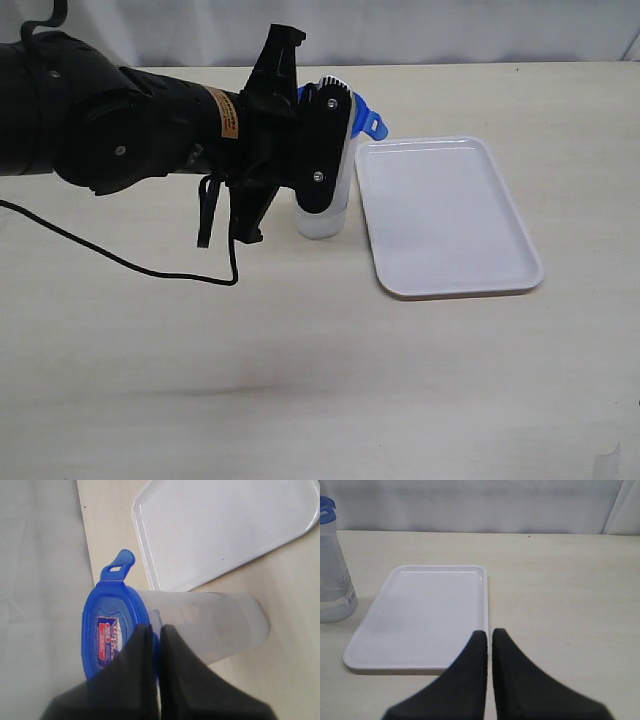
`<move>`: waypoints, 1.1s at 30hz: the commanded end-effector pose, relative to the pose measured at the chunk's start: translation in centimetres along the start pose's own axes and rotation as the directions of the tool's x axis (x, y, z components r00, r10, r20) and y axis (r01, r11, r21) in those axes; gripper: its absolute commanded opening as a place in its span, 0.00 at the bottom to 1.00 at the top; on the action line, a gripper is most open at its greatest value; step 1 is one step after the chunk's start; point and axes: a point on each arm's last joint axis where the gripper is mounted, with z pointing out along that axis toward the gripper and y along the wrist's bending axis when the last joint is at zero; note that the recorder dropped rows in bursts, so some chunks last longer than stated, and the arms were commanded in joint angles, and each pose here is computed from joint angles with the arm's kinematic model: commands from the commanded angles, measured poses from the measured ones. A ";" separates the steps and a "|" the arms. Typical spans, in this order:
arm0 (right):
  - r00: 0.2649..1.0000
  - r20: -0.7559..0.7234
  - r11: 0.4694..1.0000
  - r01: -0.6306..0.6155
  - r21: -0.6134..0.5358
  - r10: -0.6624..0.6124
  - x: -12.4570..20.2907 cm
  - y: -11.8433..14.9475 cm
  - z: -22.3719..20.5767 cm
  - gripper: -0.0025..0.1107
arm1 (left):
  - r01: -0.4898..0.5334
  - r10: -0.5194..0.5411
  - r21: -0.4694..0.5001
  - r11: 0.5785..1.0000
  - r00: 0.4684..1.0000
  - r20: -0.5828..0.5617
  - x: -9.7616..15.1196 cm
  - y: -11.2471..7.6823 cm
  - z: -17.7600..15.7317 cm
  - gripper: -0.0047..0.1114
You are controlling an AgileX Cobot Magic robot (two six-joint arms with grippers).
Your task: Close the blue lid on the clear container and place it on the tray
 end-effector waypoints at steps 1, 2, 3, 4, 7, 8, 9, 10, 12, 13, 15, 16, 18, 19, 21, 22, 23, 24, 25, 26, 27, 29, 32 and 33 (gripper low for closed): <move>1.000 0.006 1.000 0.003 0.006 -0.003 0.0 0.0 0.0 0.06 | 0.020 -0.020 -0.015 1.000 1.000 0.009 -0.2 0.3 0.0 0.04; 1.000 0.006 1.000 0.003 0.006 -0.003 0.0 0.0 0.0 0.06 | 0.020 -0.020 -0.015 1.000 1.000 0.009 -0.2 0.3 0.0 0.04; 1.000 0.006 1.000 0.003 0.006 -0.003 0.0 0.0 0.0 0.06 | 0.020 -0.020 -0.015 1.000 1.000 0.009 -0.2 0.3 0.0 0.04; 1.000 0.006 1.000 0.003 0.006 -0.003 0.0 0.0 0.0 0.06 | 0.020 -0.020 -0.015 1.000 1.000 0.009 -0.2 0.3 0.0 0.04; 1.000 0.006 1.000 0.003 0.006 -0.003 0.0 0.0 0.0 0.06 | 0.020 -0.020 -0.013 1.000 1.000 0.008 -0.2 0.3 0.0 0.04; 1.000 0.006 1.000 0.003 0.006 -0.003 0.0 0.0 0.0 0.06 | 0.020 -0.020 -0.012 1.000 1.000 0.007 -0.2 0.3 0.0 0.04; 1.000 0.006 1.000 0.003 0.006 -0.003 0.0 0.0 0.0 0.06 | 0.020 -0.020 -0.009 1.000 1.000 0.006 -0.2 0.2 0.0 0.05; 1.000 0.006 1.000 0.003 0.006 -0.003 0.0 0.0 0.0 0.06 | 0.020 -0.020 -0.006 1.000 1.000 0.005 -0.2 0.2 0.0 0.06; 1.000 0.006 1.000 0.003 0.006 -0.003 0.0 0.0 0.0 0.06 | 0.020 -0.020 -0.005 1.000 1.000 0.005 -0.2 0.2 0.0 0.13; 1.000 0.006 1.000 0.003 0.006 -0.003 0.0 0.0 0.0 0.06 | 0.020 -0.020 -0.005 1.000 1.000 0.005 -0.2 0.2 0.0 0.16; 1.000 0.006 1.000 0.003 0.006 -0.003 0.0 0.0 0.0 0.06 | 0.020 -0.020 -0.005 1.000 1.000 0.005 -0.2 0.2 0.0 0.25; 1.000 0.006 1.000 0.003 0.006 -0.003 0.0 0.0 0.0 0.06 | 0.020 -0.020 -0.005 1.000 1.000 0.005 -0.2 0.2 0.0 0.29; 1.000 0.006 1.000 0.003 0.006 -0.003 0.0 0.0 0.0 0.06 | 0.020 -0.020 -0.005 1.000 1.000 0.005 -0.2 0.2 0.0 0.36; 1.000 0.006 1.000 0.003 0.006 -0.003 0.0 0.0 0.0 0.06 | 0.020 -0.020 -0.005 1.000 1.000 0.005 -0.2 0.2 0.0 0.38; 1.000 0.006 1.000 0.003 0.006 -0.003 0.0 0.0 0.0 0.06 | 0.020 -0.020 -0.005 1.000 1.000 0.005 -0.2 0.2 0.0 0.43; 1.000 0.006 1.000 0.003 0.006 -0.003 0.0 0.0 0.0 0.06 | 0.020 -0.020 -0.005 1.000 1.000 0.005 -0.2 0.2 0.0 0.45; 1.000 0.006 1.000 0.003 0.006 -0.003 0.0 0.0 0.0 0.06 | 0.020 -0.020 -0.005 1.000 1.000 0.005 -0.2 0.2 0.0 0.47; 1.000 0.006 1.000 0.003 0.006 -0.003 0.0 0.0 0.0 0.06 | 0.021 -0.021 -0.006 1.000 1.000 0.003 -0.1 0.2 0.0 0.50; 1.000 0.006 1.000 0.003 0.006 -0.003 0.0 0.0 0.0 0.06 | 0.021 -0.021 -0.006 1.000 1.000 0.003 -0.1 0.2 0.0 0.52; 1.000 0.006 1.000 0.003 0.006 -0.003 0.0 0.0 0.0 0.06 | 0.021 -0.021 -0.006 1.000 1.000 0.003 -0.1 0.2 0.0 0.55; 1.000 0.006 1.000 0.003 0.006 -0.003 0.0 0.0 0.0 0.06 | 0.021 -0.021 -0.006 1.000 1.000 0.003 -0.1 0.2 0.0 0.57; 1.000 0.006 1.000 0.003 0.006 -0.003 0.0 0.0 0.0 0.06 | 0.024 -0.024 -0.007 1.000 1.000 0.000 0.1 0.3 0.0 0.60; 1.000 0.006 1.000 0.003 0.006 -0.003 0.0 0.0 0.0 0.06 | 0.025 -0.025 -0.002 1.000 1.000 -0.002 0.1 0.3 -0.1 0.61; 1.000 0.006 1.000 0.003 0.006 -0.003 0.0 0.0 0.0 0.06 | 0.025 -0.025 -0.002 1.000 1.000 -0.003 0.1 0.3 -0.3 0.61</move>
